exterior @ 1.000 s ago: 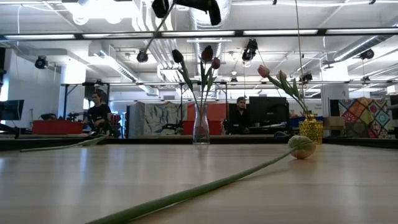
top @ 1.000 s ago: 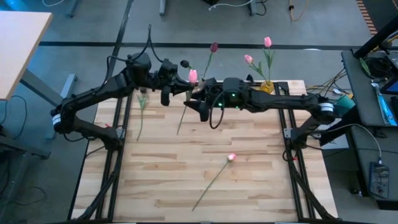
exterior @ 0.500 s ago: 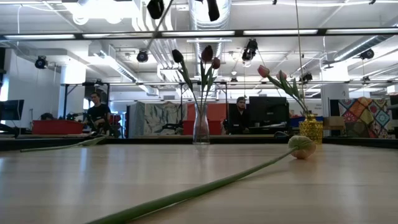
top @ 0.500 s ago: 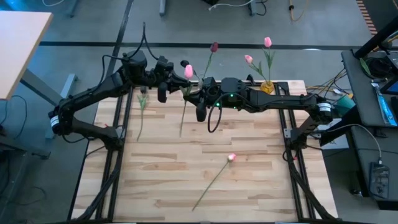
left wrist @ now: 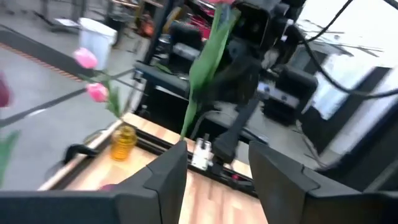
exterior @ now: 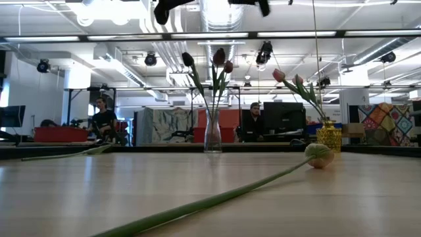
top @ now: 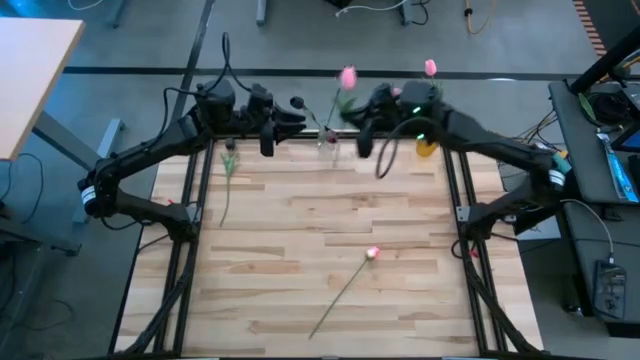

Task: Sort flowers into vase by color
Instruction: Put the left pink tulip into the yellow crystal vase

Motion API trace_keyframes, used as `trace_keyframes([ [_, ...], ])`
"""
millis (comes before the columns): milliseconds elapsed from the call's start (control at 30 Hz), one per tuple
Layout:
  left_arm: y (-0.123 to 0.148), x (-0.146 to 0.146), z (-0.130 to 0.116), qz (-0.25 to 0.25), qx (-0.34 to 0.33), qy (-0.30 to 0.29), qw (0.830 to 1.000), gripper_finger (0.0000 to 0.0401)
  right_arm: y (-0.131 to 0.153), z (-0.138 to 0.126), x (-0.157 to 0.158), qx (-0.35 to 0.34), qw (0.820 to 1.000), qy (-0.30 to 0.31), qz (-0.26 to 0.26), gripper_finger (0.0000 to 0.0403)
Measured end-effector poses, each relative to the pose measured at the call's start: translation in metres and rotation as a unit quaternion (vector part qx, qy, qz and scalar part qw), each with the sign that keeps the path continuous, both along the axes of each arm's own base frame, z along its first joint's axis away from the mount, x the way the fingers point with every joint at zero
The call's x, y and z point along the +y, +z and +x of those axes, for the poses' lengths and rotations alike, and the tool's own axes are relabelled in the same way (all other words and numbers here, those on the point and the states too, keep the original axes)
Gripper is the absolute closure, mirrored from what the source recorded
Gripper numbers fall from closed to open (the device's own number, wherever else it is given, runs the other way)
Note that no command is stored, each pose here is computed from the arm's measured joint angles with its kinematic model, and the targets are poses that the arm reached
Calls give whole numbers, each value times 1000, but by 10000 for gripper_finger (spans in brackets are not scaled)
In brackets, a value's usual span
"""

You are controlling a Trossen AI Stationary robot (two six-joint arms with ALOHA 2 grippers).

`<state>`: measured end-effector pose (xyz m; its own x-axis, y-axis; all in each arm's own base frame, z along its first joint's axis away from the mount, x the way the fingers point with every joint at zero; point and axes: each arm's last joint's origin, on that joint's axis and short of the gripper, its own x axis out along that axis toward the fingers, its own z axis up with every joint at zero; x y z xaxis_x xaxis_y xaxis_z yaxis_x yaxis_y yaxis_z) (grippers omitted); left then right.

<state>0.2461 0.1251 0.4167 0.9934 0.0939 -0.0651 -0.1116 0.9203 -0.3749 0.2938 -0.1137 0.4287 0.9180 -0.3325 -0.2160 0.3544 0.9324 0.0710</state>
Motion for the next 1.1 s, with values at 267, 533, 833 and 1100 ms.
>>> trace_keyframes([
  [267, -1, 3, 0, 14, 6, 49, 999, 252, 2, -74, -24, 97, 985, -133, -49, 390],
  [533, -2, 5, 0, 19, 10, 72, 997, 260, -30, -118, -38, 166, 931, -314, -89, 390],
  [833, -2, 6, 0, 19, 11, 85, 996, 260, -74, -130, -59, 180, 883, -422, -96, 391],
  [1100, -2, 6, 0, 11, 11, 88, 996, 260, -82, -133, -63, 180, 878, -435, -92, 391],
])
